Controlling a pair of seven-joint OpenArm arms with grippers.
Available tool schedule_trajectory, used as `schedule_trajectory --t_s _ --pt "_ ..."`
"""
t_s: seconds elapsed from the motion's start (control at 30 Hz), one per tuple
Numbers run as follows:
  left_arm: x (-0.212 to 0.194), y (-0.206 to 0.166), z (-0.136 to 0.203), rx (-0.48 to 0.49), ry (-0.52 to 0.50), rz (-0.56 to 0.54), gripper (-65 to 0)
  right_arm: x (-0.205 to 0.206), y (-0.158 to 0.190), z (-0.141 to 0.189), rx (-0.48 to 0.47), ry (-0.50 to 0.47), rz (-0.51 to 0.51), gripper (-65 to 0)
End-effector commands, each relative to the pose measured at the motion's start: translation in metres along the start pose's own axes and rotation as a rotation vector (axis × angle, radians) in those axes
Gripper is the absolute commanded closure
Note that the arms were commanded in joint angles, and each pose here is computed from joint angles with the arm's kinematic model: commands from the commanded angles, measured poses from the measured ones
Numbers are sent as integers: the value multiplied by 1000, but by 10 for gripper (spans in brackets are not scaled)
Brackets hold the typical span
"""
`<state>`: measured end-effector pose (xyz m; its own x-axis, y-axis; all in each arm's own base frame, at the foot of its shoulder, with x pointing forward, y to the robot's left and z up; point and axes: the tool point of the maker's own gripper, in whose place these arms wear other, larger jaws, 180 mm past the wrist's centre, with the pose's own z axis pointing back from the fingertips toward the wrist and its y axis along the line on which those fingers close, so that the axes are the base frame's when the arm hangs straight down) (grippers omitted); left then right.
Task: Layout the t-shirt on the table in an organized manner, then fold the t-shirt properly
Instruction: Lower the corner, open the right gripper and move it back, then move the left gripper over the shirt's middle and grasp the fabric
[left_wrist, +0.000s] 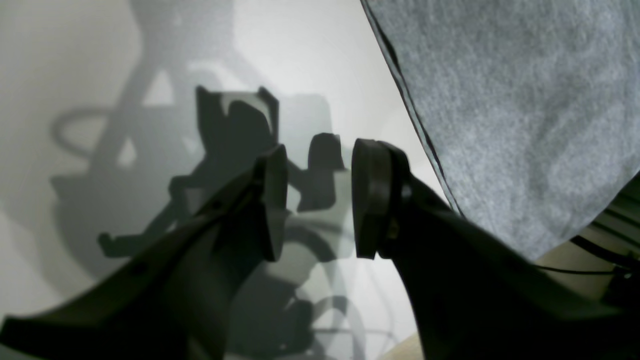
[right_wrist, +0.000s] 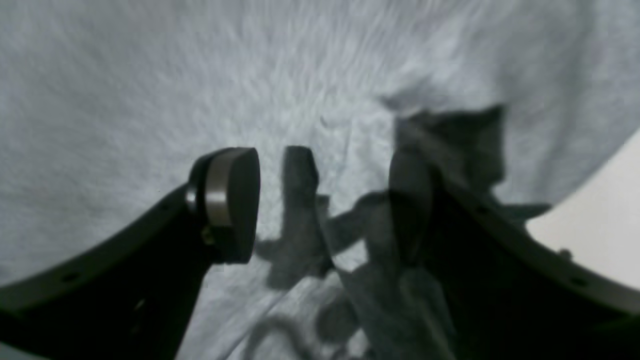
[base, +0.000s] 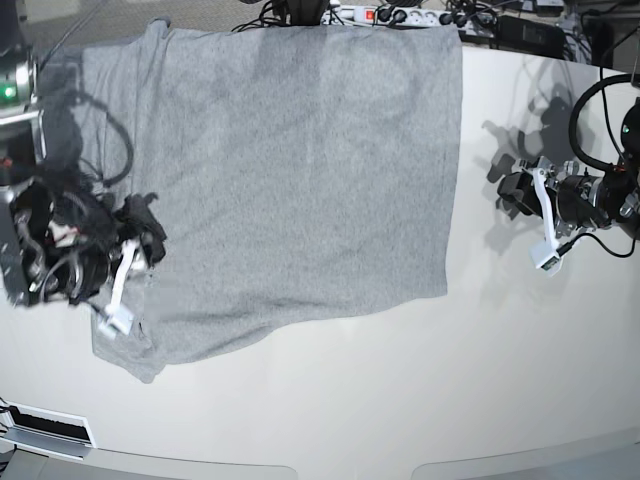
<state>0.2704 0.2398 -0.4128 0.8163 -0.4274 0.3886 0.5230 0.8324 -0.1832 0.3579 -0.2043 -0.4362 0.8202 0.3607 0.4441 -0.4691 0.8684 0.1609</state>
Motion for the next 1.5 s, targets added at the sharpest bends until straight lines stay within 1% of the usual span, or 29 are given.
schedule_trajectory --t_s 0.0,0.1,0.13,0.2,0.3,0.33,0.37,0.43,0.5,0.6,0.7,0.8,0.9,1.0,1.07,1.2,1.23,1.27,1.33,1.4,1.43,1.47 --pt "14 9 12 23 -40 -8 -218 19 -14 11 -43 -71 10 -422" --pt "14 10 12 23 -39 -8 -218 14 -20 4 -104 -143 11 -409" --pt "13 9 12 23 -39 -8 -218 14 -22 3 -120 -155 11 -375" --pt "13 9 12 23 -39 -8 -218 6 -27 2 -155 -129 8 -259" --pt "13 9 12 23 -39 -8 -218 -1 -30 2 -170 -82 40 -53" --pt "13 9 12 23 -39 -8 -218 -2 -29 3 -164 -67 54 -3" --pt "13 9 12 23 -39 -8 -218 -2 -27 4 -155 -59 68 0" --pt "14 9 12 23 -40 -8 -218 1 -24 9 -152 -46 90 0" --pt "14 9 12 23 -39 -8 -218 9 -25 17 -168 -46 100 0" --pt "13 9 12 23 -39 -8 -218 23 -34 34 -223 -76 73 0" --pt "13 9 12 23 -39 -8 -218 37 -51 55 -292 -143 -3 0" --pt "13 9 12 23 -39 -8 -218 39 -75 73 -369 -199 -131 0" --pt "13 9 12 23 -39 -8 -218 30 -96 88 -432 -209 -259 0" --pt "13 9 12 23 -39 -8 -218 20 -108 99 -464 -207 -350 0" --pt "13 9 12 23 -39 -8 -218 13 -118 106 -506 -194 -376 0" --pt "14 9 12 23 -40 -8 -218 -4 -140 121 -669 -133 -393 0" --pt "14 9 12 21 -42 -7 -218 -7 -145 125 -705 -121 -393 -8" --pt "15 8 12 17 -47 -5 -218 -10 -150 130 -743 -113 -400 -51" --pt "18 7 12 10 -63 1 -218 -16 -157 138 -809 -111 -440 -175" --pt "22 6 12 1 -83 13 -218 -16 -160 140 -829 -126 -463 -314" --pt "25 6 13 -2 -97 21 -218 -14 -161 141 -833 -135 -462 -369" --pt "29 6 15 -5 -115 32 -218 -13 -162 142 -838 -143 -462 -399"
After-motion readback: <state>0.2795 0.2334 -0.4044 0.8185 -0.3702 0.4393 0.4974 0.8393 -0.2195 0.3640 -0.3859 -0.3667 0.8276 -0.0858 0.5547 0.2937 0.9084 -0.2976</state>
